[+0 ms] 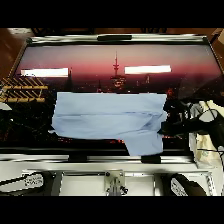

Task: Fold the shirts.

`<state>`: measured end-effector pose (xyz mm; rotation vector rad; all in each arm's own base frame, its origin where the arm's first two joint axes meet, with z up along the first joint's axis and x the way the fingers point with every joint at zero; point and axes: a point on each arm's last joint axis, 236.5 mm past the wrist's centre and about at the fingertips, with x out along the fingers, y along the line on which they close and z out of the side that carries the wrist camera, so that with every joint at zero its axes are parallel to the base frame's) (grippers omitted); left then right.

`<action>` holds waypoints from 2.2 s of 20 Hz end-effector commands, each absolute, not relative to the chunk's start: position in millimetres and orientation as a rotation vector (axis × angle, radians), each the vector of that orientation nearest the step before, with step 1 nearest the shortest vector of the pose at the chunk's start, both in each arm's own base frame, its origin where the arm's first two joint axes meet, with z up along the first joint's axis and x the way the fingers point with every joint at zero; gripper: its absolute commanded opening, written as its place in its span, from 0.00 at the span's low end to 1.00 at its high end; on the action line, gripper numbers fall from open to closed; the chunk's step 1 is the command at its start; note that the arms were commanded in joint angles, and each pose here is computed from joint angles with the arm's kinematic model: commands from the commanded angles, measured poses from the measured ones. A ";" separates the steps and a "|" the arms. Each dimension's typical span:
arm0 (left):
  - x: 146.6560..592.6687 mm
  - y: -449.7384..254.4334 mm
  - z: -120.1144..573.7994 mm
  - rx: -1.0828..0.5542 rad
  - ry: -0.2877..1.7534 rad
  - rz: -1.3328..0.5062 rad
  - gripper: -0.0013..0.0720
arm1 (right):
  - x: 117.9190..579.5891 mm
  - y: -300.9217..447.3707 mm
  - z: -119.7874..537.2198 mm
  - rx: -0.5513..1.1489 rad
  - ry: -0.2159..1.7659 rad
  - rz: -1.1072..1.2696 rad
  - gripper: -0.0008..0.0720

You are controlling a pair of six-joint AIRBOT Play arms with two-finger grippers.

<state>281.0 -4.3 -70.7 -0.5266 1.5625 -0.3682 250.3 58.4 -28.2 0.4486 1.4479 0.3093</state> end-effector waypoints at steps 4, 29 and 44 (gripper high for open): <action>371.2 -1.0 -11.4 -0.462 1.309 -0.368 0.06 | 351.9 30.6 36.8 0.387 1.169 0.237 0.11; 442.5 -24.5 5.5 -0.660 1.371 -0.430 0.84 | 396.3 -8.4 -40.6 0.390 1.426 0.268 0.96; 435.1 -55.8 67.2 -0.551 1.265 -0.500 0.84 | 413.5 65.3 -110.0 0.367 1.495 0.363 0.94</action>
